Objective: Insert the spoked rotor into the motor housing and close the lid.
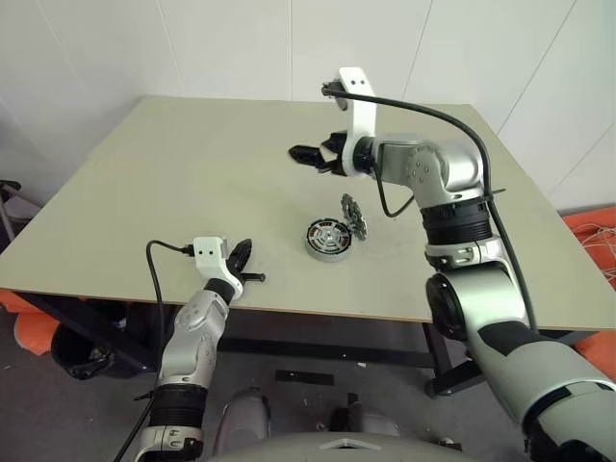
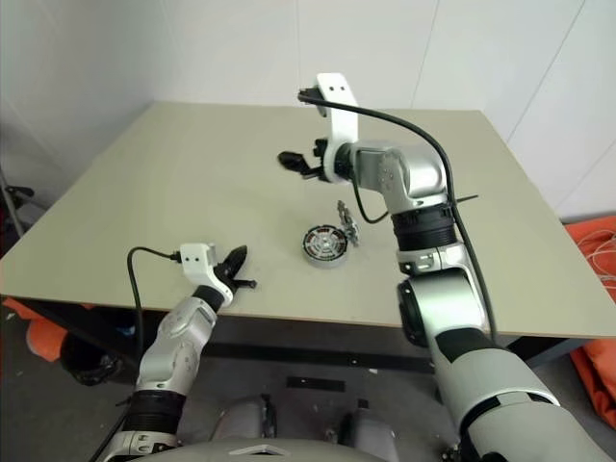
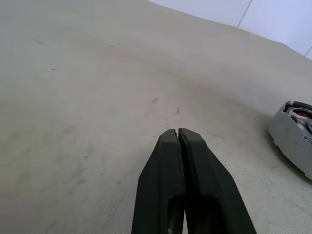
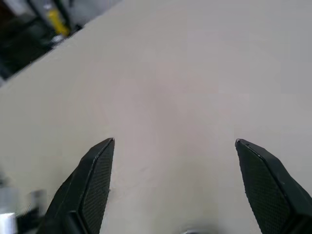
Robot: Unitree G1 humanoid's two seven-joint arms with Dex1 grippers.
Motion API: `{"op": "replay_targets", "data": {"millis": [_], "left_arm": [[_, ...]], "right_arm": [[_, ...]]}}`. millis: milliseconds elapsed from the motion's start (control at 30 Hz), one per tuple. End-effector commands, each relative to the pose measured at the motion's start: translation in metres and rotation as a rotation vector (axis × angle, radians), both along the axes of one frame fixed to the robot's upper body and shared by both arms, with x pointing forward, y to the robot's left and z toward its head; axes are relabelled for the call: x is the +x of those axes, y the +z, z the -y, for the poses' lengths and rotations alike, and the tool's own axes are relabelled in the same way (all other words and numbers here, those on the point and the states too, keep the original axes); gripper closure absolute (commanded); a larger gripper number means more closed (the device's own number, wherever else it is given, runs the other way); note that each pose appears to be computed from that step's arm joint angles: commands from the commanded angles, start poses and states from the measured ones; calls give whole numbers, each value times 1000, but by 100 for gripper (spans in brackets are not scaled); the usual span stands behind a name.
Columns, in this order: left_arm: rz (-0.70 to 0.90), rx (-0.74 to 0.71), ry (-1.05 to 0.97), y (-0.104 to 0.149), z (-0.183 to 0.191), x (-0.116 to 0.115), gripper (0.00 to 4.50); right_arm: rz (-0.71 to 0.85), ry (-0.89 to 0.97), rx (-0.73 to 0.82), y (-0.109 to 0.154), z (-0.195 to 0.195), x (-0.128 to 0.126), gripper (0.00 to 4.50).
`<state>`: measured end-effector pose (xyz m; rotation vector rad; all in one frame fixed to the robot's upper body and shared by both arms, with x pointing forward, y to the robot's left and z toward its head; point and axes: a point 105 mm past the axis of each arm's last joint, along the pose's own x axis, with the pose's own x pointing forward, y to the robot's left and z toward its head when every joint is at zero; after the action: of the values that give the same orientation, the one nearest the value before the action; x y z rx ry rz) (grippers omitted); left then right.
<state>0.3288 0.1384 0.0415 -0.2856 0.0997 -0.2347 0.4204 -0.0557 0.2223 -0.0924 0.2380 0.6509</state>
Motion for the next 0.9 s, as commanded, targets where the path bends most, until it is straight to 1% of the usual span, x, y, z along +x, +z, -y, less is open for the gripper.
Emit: {"op": "replay_targets", "data": {"millis": [33, 100, 133, 267, 300, 367, 433, 733, 900], "left_arm": [[43, -4, -1, 12, 1, 3, 443], [46, -3, 4, 12, 0, 3, 443], [49, 0, 9, 13, -1, 3, 443], [66, 9, 36, 16, -7, 2, 443], [67, 9, 38, 16, -8, 2, 443], [68, 12, 38, 17, -8, 2, 443], [68, 14, 37, 17, -8, 2, 443], [64, 20, 31, 17, -9, 2, 443], [64, 23, 33, 17, -11, 2, 443]], "right_arm": [[195, -27, -160, -4, 18, 13, 3], [215, -58, -227, -18, 33, 18, 3], [239, -69, -285, -26, 43, 20, 3], [229, -116, -371, -52, 72, 21, 3], [215, -132, -382, -59, 79, 20, 20], [209, -153, -404, -68, 89, 19, 64], [187, -164, -396, -74, 95, 16, 126], [138, -166, -355, -88, 97, -6, 443], [146, -95, -324, -97, 80, -27, 447]]}}
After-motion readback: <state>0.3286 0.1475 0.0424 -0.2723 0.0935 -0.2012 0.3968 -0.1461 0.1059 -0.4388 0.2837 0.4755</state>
